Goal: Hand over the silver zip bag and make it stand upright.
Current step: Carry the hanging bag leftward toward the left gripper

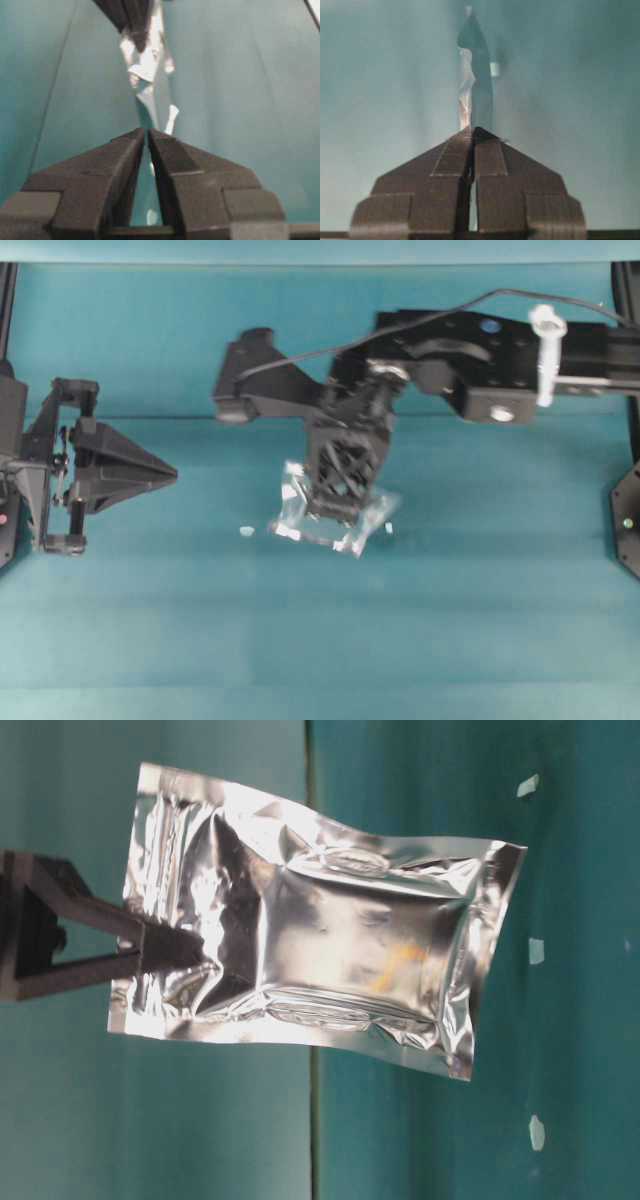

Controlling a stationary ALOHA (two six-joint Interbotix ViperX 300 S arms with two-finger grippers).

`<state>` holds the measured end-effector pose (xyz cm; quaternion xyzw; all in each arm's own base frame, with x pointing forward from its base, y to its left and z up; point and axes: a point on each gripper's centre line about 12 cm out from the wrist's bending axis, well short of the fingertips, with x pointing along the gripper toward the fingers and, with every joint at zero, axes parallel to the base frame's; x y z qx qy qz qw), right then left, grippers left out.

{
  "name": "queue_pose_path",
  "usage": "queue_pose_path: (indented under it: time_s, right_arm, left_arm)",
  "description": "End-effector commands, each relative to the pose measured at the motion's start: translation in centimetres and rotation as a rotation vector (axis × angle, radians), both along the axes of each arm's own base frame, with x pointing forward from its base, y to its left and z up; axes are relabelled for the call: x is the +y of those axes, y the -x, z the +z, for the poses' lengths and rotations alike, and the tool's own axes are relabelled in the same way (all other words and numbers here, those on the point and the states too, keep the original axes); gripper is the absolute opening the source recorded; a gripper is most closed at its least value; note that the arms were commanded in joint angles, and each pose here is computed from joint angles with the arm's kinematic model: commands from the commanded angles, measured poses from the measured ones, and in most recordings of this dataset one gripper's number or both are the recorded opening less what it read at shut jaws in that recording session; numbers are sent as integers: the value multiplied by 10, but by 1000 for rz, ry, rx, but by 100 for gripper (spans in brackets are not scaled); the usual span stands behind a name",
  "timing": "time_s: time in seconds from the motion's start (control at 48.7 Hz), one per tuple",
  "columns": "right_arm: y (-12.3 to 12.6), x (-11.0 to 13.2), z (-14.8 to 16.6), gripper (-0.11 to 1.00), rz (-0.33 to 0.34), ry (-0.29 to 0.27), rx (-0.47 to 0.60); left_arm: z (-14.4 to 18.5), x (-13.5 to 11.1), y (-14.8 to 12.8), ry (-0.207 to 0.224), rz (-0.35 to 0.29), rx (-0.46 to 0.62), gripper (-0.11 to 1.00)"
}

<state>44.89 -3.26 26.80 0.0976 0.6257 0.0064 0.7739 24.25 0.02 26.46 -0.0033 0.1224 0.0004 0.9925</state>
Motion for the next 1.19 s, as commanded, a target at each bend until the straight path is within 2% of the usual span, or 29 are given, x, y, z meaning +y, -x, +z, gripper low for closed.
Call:
queue_pose_path:
  time_s: [0.0,0.082,0.246,0.595,0.759,0.965,1.17]
  right_arm:
    - [-4,1,15,5,50,53,-9]
    - [-5,4,4,5,93,87,36]
    - [-10,10,-7,5,161,121,37]
    - [-16,14,-16,5,191,134,6]
    - [-19,18,-16,5,197,138,-19]
    - [-19,24,-17,5,219,141,-22]
    - [-21,28,-20,5,269,154,-46]
  left_arm:
    - [4,1,-1,0,3,-12,33]
    - [1,1,0,3,7,-6,36]
    - [0,7,0,16,31,-5,45]
    - [-11,8,3,21,37,26,73]
    - [-21,8,6,23,38,44,74]
    - [-25,9,5,39,46,2,75]
    - [-42,9,-10,91,59,32,80]
